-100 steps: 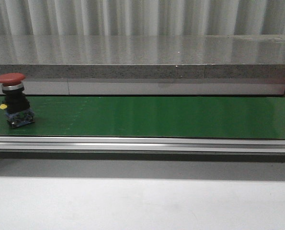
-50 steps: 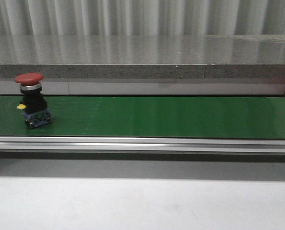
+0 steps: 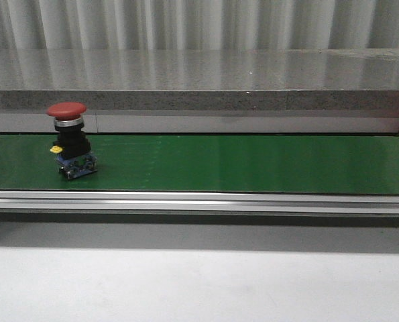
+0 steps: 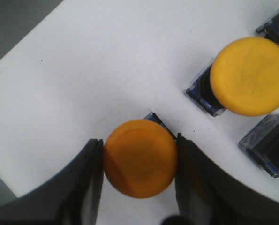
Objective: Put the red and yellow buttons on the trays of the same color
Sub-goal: 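Lower the left gripper onto a yellow-capped button and grasp it, then set the yellow button on the green belt and release with left gripper, then move the right gripper above the red button arriving on the belt, then lower the right gripper and grasp the red button off the belt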
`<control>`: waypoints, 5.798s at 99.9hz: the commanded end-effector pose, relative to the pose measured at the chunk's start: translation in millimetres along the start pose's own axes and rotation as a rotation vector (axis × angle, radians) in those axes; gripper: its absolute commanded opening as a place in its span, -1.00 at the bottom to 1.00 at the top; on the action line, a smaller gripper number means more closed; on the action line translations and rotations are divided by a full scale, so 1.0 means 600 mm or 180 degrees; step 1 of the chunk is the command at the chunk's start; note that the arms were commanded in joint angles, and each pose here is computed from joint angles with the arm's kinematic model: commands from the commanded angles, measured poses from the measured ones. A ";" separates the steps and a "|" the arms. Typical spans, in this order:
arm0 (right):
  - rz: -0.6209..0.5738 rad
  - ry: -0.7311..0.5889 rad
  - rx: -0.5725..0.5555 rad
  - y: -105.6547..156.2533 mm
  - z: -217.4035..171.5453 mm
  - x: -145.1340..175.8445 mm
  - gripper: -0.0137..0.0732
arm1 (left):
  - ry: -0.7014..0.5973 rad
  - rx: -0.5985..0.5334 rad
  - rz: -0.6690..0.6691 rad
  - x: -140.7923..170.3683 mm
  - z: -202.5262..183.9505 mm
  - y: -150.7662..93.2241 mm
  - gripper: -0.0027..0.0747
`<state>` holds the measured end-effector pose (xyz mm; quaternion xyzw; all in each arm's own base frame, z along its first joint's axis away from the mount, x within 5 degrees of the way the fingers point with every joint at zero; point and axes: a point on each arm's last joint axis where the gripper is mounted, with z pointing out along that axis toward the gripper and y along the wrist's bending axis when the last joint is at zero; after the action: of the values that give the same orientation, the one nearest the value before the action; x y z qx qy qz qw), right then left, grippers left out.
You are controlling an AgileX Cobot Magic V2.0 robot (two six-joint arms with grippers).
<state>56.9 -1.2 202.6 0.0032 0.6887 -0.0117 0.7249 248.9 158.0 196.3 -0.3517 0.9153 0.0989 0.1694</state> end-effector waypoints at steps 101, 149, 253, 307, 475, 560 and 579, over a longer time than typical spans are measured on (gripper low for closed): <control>-0.0029 -0.0383 0.0030 -0.001 -0.005 -0.026 -0.82 | -0.1145 0.0909 0.1512 -0.013 -0.291 -0.180 -0.98; -0.0029 -0.0383 0.0030 -0.001 -0.005 -0.026 -0.82 | -0.0644 0.0990 0.1717 -0.028 -0.200 -0.248 -0.98; -0.0029 -0.0383 0.0030 -0.001 -0.005 -0.026 -0.82 | -0.0976 0.1169 0.2217 -0.004 -0.283 -0.258 0.80; -0.0029 -0.0383 0.0030 -0.001 -0.005 -0.026 -0.82 | -0.1604 0.1223 0.1670 0.012 -0.390 -0.153 0.69; 0.0624 0.1991 -0.0309 0.018 0.122 -0.262 -0.61 | -0.2996 0.1742 0.1130 0.258 -0.337 0.017 -0.98; 0.0097 0.2775 -0.1104 0.095 0.293 -0.144 0.78 | -0.2996 0.1742 0.1130 0.258 -0.337 0.017 -0.98; 0.0086 0.2652 -0.1019 0.104 0.344 -0.126 0.78 | -0.2996 0.1742 0.1130 0.258 -0.337 0.017 -0.98</control>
<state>243.4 56.8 274.1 -0.1040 0.9354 0.1096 0.3198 84.6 11.0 309.8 -0.0537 0.8090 0.0364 0.5842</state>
